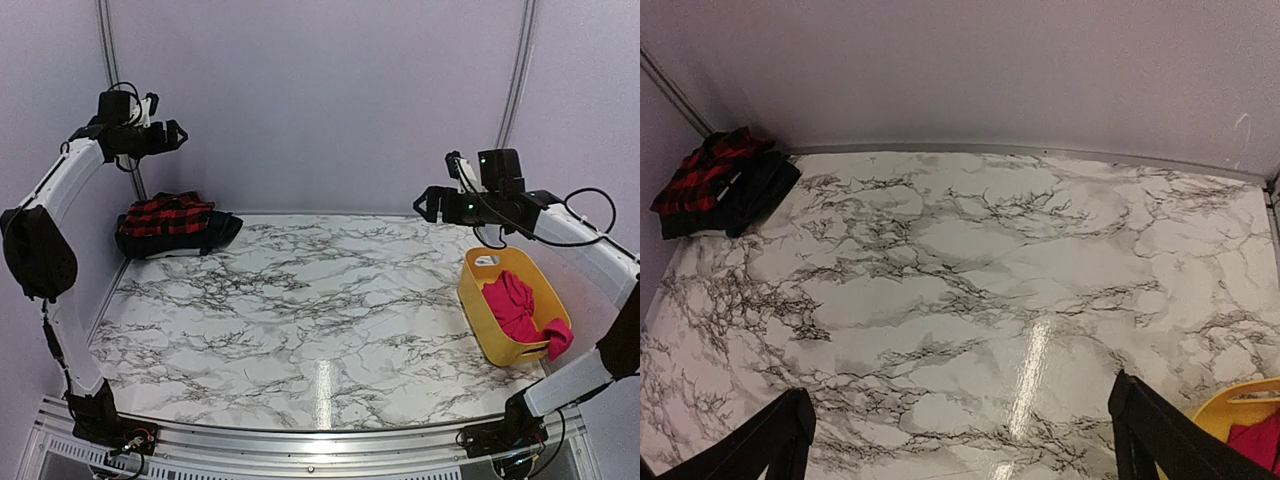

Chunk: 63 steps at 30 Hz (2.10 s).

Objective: Fold and stack the mixed laundry pile
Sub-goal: Pick up the crumpled T-shirt from the bin, then place the crumpled T-shirt at the center of the board.

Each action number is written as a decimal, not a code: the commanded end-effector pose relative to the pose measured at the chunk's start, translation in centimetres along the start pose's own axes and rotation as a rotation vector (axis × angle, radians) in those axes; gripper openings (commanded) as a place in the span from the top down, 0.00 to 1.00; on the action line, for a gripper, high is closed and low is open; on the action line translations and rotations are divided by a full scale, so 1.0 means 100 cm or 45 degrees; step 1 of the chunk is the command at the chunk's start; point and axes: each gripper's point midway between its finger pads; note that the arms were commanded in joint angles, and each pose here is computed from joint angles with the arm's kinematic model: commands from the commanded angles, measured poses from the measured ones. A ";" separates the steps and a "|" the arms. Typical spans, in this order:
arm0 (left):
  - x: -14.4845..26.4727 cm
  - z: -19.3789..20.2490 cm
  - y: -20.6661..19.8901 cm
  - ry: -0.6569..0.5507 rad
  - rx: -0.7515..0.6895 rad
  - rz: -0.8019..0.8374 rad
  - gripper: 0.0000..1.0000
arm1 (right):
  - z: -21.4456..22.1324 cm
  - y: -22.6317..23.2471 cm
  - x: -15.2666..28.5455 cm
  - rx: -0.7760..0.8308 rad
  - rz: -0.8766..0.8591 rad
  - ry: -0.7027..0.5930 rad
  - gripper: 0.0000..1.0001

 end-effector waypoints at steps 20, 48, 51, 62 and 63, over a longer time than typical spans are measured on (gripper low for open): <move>0.059 0.119 -0.088 0.243 0.025 -0.246 0.01 | 0.105 -0.214 0.089 -0.446 0.820 0.351 0.02; 0.045 0.120 -0.103 0.240 -0.045 -0.126 0.01 | -0.001 -0.240 0.102 -0.367 1.021 0.144 1.00; 0.044 0.119 -0.102 0.240 -0.039 -0.138 0.01 | -0.067 -0.196 0.116 -0.309 0.826 -0.038 1.00; 0.035 0.117 -0.107 0.239 0.049 -0.109 0.01 | -0.224 0.102 0.169 0.098 -0.189 -0.560 1.00; 0.035 0.115 -0.108 0.235 0.054 -0.100 0.01 | -0.224 0.129 0.173 0.113 -0.318 -0.578 1.00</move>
Point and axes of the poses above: each gripper's point midway between its finger pads, its own x axis back along the fingers, its own y axis along the line the jaws close on, z = x × y, and after that the axes turned 11 degrees about -x, right-handed
